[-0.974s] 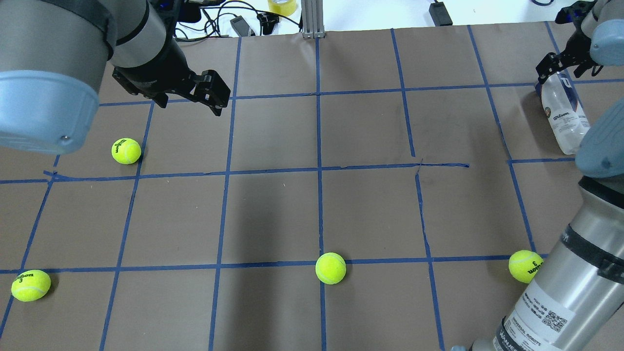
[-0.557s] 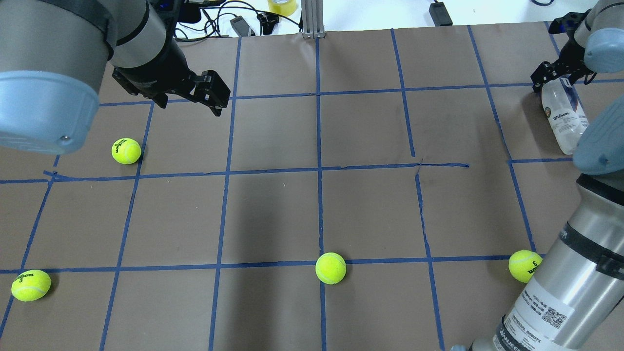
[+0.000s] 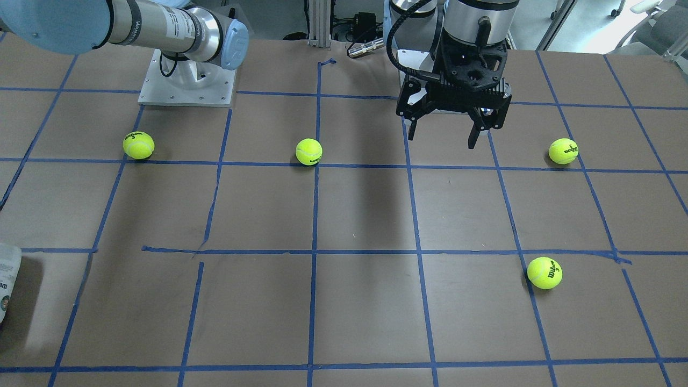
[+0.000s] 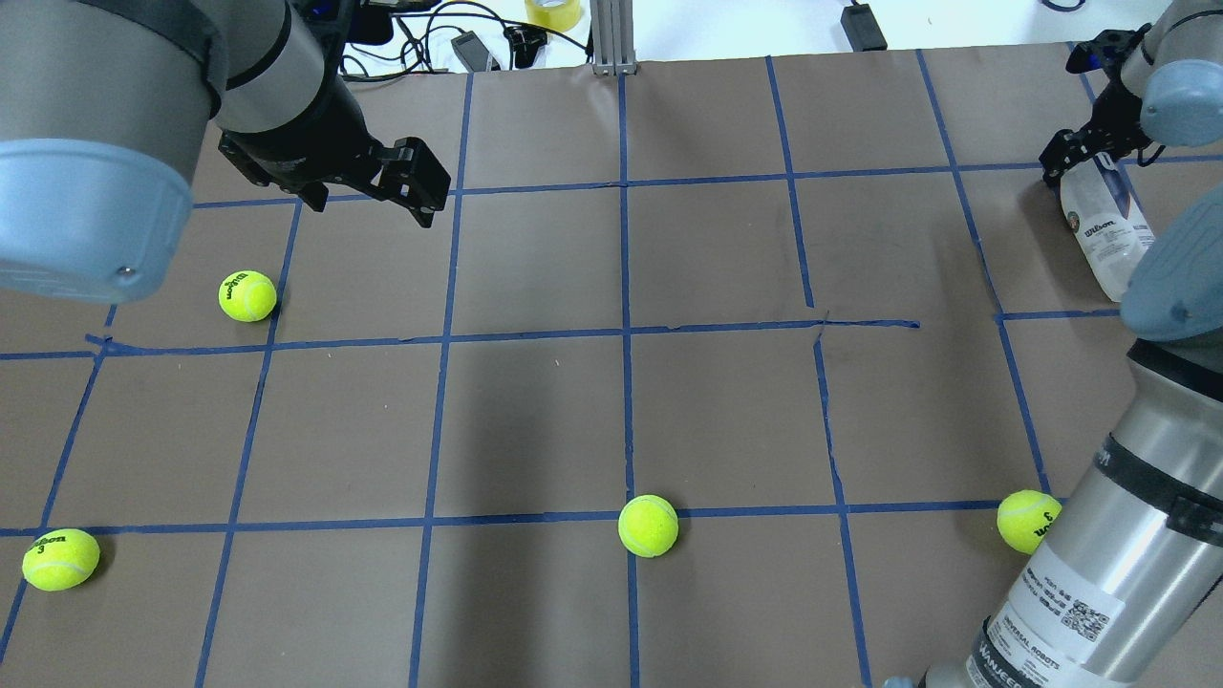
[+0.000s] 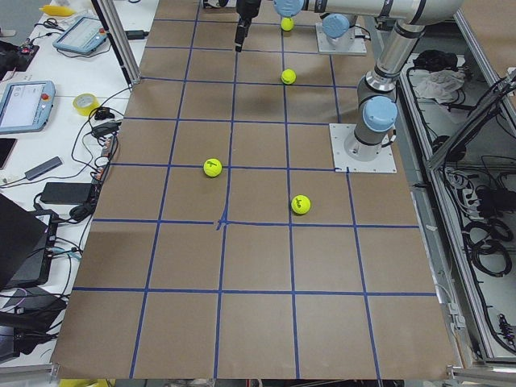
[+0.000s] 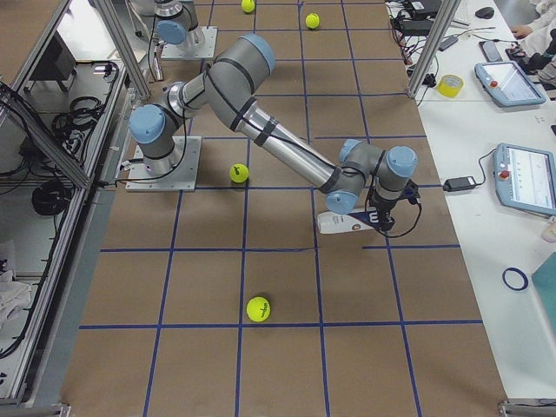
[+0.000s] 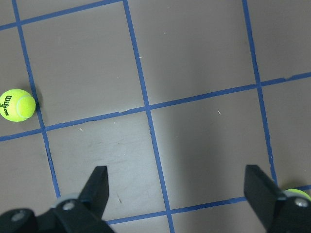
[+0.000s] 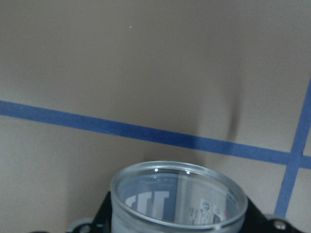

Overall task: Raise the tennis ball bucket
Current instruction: 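Close the right gripper on the can and lift it, then carry the can with the right gripper toward the table centre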

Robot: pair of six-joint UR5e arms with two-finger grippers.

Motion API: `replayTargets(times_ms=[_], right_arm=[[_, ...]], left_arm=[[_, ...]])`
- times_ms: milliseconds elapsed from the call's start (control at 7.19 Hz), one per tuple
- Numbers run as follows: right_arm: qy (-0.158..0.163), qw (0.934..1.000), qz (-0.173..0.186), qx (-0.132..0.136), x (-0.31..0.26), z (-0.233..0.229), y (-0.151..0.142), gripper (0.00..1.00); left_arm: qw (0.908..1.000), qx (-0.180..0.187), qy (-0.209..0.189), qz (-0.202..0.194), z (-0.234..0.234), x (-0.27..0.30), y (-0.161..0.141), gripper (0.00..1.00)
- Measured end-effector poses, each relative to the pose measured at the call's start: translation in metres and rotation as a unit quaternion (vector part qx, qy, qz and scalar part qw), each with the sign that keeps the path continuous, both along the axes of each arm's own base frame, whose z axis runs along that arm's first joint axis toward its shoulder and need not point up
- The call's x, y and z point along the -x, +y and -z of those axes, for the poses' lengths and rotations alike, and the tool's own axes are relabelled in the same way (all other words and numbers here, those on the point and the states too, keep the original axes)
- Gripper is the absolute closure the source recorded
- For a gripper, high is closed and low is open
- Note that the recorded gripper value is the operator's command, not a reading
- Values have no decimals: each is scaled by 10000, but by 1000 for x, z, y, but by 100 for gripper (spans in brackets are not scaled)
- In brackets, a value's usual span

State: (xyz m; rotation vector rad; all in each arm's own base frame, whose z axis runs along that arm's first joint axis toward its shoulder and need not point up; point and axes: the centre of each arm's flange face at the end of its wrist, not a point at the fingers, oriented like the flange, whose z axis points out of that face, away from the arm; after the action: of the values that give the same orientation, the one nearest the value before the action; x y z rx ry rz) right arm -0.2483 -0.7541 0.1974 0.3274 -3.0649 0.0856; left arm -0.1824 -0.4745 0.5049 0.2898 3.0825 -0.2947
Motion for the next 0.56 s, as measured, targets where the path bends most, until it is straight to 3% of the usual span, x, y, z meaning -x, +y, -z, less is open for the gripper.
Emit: replayTargets(times_ms=[278, 557], right_arm=[[-304, 9983, -208, 459, -8, -15, -7, 100], [-633, 9940, -702, 551, -34, -47, -5, 99]], left_arm=[[10000, 5, 0, -8, 0, -1, 0, 0], [10000, 7, 0, -6, -1, -1, 0, 0]])
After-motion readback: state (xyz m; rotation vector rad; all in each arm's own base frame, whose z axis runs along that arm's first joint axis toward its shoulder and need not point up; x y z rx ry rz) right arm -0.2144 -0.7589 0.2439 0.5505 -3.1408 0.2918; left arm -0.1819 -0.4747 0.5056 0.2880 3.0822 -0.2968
